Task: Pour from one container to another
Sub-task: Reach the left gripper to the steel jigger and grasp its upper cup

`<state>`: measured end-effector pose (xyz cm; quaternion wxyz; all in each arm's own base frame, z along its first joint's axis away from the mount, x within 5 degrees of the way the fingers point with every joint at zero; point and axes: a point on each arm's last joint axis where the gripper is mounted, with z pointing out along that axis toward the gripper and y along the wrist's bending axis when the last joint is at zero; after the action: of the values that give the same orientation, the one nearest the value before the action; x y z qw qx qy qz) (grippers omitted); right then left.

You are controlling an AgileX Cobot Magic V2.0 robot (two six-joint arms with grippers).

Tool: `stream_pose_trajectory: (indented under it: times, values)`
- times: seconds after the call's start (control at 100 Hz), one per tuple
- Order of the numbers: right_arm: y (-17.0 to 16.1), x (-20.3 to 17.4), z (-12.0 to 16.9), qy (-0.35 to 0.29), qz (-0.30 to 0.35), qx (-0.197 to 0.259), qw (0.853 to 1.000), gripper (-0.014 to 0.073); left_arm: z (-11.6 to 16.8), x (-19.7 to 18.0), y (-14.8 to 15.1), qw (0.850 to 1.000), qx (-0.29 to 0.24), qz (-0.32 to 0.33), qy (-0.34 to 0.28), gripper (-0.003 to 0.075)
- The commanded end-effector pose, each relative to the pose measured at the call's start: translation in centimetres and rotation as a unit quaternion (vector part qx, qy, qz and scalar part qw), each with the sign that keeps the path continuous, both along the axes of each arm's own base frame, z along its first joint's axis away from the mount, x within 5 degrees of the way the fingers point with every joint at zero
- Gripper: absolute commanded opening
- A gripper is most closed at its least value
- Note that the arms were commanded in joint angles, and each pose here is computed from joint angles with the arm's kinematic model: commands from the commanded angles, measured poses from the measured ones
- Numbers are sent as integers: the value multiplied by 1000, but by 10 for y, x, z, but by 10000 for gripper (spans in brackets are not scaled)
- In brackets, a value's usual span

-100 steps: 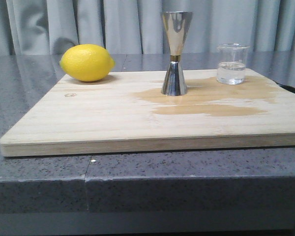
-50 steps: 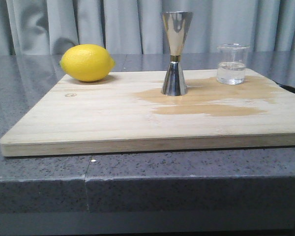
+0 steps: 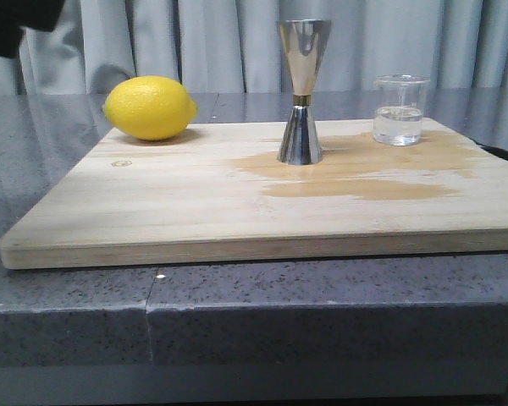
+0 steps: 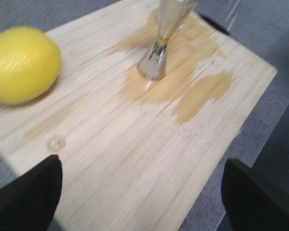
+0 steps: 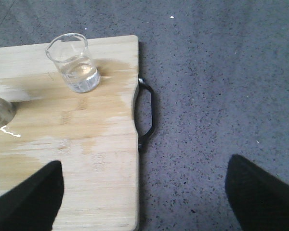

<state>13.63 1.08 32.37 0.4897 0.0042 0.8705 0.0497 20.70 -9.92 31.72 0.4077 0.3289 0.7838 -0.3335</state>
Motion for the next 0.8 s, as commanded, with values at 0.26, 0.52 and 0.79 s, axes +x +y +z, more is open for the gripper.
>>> stream_pose_trajectory:
  times: [0.26,0.52,0.79]
  values:
    - [-1,5,18,-62,-5,1,998,613,-19,36,-60,983,-106,-105,-108,618]
    - [-1,5,18,-63,-5,1,998,613,-33,52,-96,970,-117,-146,-155,618]
    - [-1,6,20,-73,-5,1,997,613,-32,89,-130,962,-127,-168,-171,618]
